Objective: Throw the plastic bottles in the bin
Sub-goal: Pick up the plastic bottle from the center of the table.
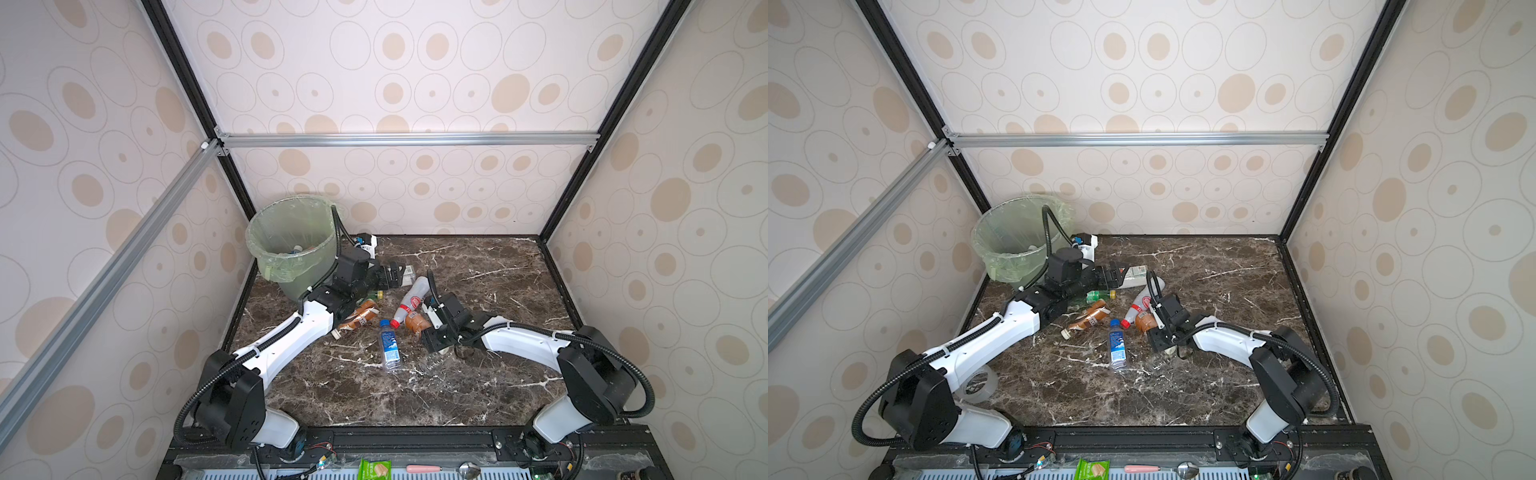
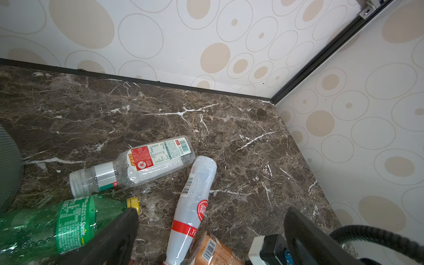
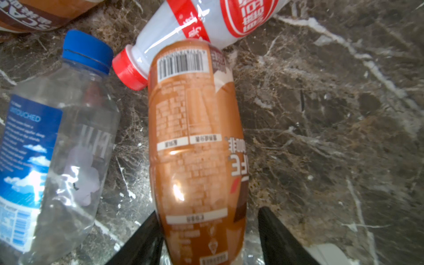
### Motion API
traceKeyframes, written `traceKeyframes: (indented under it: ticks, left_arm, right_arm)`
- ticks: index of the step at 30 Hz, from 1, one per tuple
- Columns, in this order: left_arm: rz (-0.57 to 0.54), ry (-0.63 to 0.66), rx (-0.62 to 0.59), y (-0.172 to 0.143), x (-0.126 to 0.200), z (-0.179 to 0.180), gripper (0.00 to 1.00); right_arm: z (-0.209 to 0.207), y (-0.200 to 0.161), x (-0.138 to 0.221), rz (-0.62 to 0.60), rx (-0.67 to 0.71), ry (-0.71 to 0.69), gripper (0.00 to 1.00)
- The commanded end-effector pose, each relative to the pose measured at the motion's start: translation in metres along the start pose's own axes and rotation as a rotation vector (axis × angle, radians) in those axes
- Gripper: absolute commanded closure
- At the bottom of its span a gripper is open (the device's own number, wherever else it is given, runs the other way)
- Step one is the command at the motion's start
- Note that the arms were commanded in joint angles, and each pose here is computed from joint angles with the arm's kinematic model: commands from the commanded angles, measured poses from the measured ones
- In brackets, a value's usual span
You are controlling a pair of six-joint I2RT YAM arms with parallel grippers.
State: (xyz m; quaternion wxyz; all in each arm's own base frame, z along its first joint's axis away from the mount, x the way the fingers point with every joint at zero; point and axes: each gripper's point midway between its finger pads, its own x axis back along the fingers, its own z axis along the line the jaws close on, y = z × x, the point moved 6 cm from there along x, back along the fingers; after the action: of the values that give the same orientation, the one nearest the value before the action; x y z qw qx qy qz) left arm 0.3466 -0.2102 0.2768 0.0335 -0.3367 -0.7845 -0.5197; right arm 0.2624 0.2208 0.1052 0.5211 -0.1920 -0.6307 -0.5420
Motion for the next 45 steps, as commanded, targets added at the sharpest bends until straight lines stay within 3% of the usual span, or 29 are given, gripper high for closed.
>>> traceKeyframes:
  ticks: [1,13,26,33,45]
  left_arm:
    - [-0.020,-0.005,0.004,0.004,0.006,-0.003,0.01]
    - [-0.014,-0.008,0.007,0.003,0.004,-0.003,0.01]
    - [0.005,-0.035,0.028,0.001,-0.002,-0.006,0.01]
    - [0.031,-0.133,0.085,0.005,-0.016,-0.020,0.01]
    - [0.046,-0.292,0.220,0.018,-0.043,-0.043,0.01]
  right_arm:
    - [-0.004,0.004,-0.001,-0.004,0.011,-0.057,0.34]
    - [-0.030,0.010,-0.002,-0.017,-0.070,-0.166,0.43]
    - [-0.045,0.040,0.015,-0.083,-0.135,-0.177,0.49]
    - [-0.041,0.064,0.033,-0.144,-0.121,-0.163,0.49]
    - [-0.021,0.101,0.079,-0.337,-0.118,-0.019,0.49]
